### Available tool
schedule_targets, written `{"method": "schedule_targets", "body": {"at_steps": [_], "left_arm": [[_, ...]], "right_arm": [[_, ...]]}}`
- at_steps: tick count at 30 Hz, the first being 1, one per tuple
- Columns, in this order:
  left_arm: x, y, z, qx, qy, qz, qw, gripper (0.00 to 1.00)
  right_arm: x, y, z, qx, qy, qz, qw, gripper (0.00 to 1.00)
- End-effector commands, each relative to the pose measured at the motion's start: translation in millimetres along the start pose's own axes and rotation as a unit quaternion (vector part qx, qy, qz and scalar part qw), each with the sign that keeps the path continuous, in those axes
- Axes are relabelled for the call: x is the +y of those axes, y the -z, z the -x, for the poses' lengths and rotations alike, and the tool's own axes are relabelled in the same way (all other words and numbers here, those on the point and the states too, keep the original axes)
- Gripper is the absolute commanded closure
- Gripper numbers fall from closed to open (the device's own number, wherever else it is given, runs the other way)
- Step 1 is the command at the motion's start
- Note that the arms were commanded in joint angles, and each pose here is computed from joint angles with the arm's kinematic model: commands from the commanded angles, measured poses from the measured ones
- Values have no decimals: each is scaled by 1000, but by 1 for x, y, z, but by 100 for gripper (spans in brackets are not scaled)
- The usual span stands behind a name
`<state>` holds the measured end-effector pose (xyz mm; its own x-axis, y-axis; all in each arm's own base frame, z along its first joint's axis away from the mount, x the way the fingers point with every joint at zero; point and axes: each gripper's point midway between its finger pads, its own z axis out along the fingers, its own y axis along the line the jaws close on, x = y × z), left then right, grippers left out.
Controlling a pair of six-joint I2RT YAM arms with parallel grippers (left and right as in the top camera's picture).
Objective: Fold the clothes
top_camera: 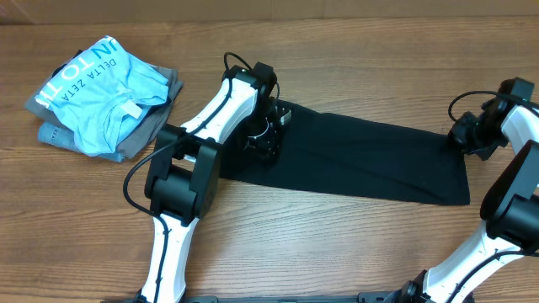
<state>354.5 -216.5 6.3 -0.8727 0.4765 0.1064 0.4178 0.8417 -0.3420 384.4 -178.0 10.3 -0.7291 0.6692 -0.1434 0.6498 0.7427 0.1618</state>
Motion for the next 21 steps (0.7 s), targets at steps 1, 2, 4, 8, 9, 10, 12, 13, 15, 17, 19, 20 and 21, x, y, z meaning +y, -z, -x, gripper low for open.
{"method": "schedule_targets", "body": {"at_steps": [1, 2, 4, 8, 9, 10, 12, 13, 15, 17, 19, 20, 21], "left_arm": [[37, -29, -29, 52, 56, 46, 996, 63], [40, -30, -31, 54, 60, 50, 995, 63], [43, -30, -32, 55, 62, 52, 995, 63], [45, -30, -30, 51, 64, 52, 995, 62], [45, -30, -30, 51, 64, 52, 995, 62], [45, -30, -30, 51, 64, 52, 995, 62], [45, -30, -29, 49, 68, 52, 995, 59], [45, -30, -29, 48, 70, 53, 995, 59], [45, -28, -27, 46, 70, 53, 995, 55], [45, -24, -24, 41, 70, 52, 995, 50], [44, -12, -16, 30, 71, 51, 996, 48], [44, -4, -12, 25, 72, 51, 996, 48], [43, 12, -4, 12, 74, 50, 996, 48]], "right_arm": [[-2, 30, 50, -70, 7, 9, 997, 96], [0, 37, 60, -84, 7, 14, 996, 96], [3, 50, 76, -108, 6, 25, 994, 96], [2, 62, 91, -130, 4, 28, 991, 53], [1, 62, 89, -126, 3, 27, 992, 39], [0, 61, 87, -123, 2, 26, 992, 27], [-1, 59, 80, -107, 0, 23, 994, 20], [-3, 58, 75, -98, -1, 20, 995, 16], [-7, 55, 63, -74, -5, 12, 997, 13], [-11, 49, 46, -41, -9, 5, 999, 14], [-17, 35, 23, 5, -17, -4, 1000, 15], [-19, 29, 13, 23, -20, -6, 1000, 16], [-21, 15, -9, 56, -24, -2, 998, 20]]}}
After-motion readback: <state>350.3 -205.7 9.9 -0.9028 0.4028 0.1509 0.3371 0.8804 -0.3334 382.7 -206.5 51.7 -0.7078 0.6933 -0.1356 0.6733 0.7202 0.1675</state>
